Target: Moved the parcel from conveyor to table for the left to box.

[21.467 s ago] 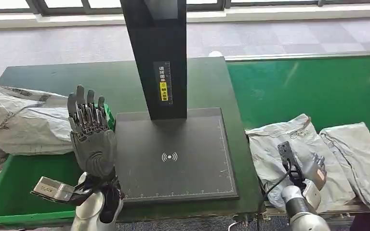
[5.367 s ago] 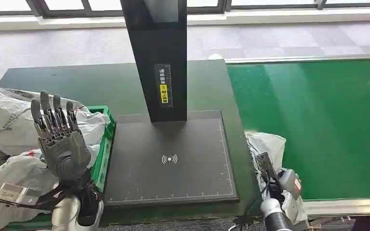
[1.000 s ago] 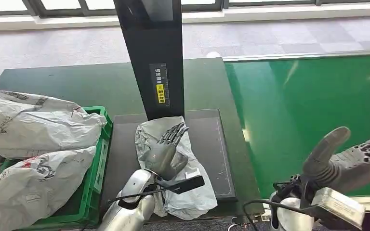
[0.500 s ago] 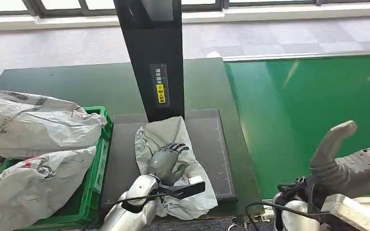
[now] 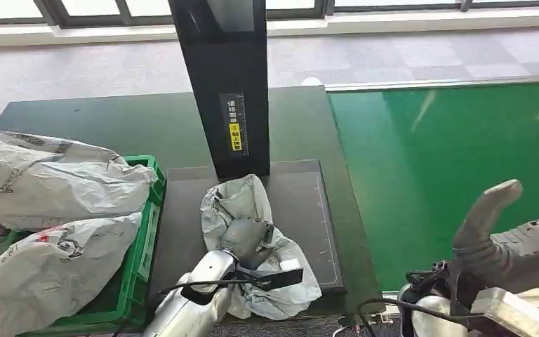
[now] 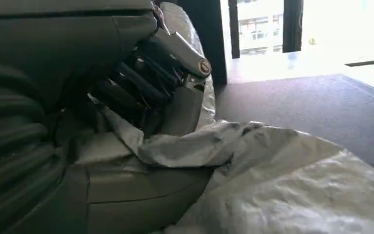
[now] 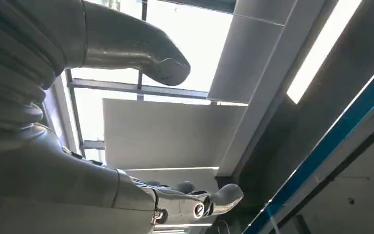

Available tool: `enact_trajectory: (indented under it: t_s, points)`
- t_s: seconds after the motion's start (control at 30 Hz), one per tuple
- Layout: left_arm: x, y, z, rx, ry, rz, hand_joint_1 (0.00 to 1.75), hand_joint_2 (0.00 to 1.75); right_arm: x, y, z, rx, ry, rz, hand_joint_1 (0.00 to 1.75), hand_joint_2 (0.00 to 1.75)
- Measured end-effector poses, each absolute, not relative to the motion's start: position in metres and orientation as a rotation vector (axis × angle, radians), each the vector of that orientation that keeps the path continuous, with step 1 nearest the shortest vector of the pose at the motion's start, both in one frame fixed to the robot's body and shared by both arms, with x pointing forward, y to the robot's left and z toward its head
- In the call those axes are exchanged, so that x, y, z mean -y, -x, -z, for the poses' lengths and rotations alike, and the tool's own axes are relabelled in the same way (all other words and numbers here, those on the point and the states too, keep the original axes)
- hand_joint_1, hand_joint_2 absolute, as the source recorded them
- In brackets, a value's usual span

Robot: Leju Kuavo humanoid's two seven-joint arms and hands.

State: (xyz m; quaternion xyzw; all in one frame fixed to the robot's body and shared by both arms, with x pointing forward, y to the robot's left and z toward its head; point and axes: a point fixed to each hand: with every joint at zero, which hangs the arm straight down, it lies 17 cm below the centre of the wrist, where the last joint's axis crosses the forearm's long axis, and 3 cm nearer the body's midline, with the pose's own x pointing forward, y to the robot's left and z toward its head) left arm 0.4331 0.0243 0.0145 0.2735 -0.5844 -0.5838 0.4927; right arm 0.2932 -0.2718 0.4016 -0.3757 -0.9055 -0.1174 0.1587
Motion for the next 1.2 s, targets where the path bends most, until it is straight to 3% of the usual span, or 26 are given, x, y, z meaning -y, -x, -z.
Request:
enact_trajectory:
  t_s: [0.3, 0.53, 0.77, 1.03, 1.2]
  points:
    - [-0.016, -0.439, -0.044, 1.565, -0.736, 1.338, 1.75, 1.75, 0.271, -0.293, -0.402, 2.590, 1.081, 0.327, 0.00, 1.75]
    - [-0.041, -0.454, -0.202, 2.000, -1.096, 0.909, 1.75, 1.75, 0.270, -0.293, -0.402, 2.591, 1.084, 0.324, 0.00, 1.75]
    - [-0.068, -0.410, -0.344, 2.349, -1.288, 0.651, 1.75, 1.75, 0.269, -0.297, -0.399, 2.585, 1.073, 0.316, 0.00, 1.75]
    - [-0.117, -0.372, -0.410, 2.429, -1.457, 0.420, 1.75, 1.75, 0.268, -0.301, -0.396, 2.577, 1.064, 0.309, 0.00, 1.75]
    - [-0.180, -0.357, -0.435, 2.351, -1.593, 0.226, 1.75, 1.75, 0.267, -0.302, -0.395, 2.574, 1.064, 0.304, 0.00, 1.75]
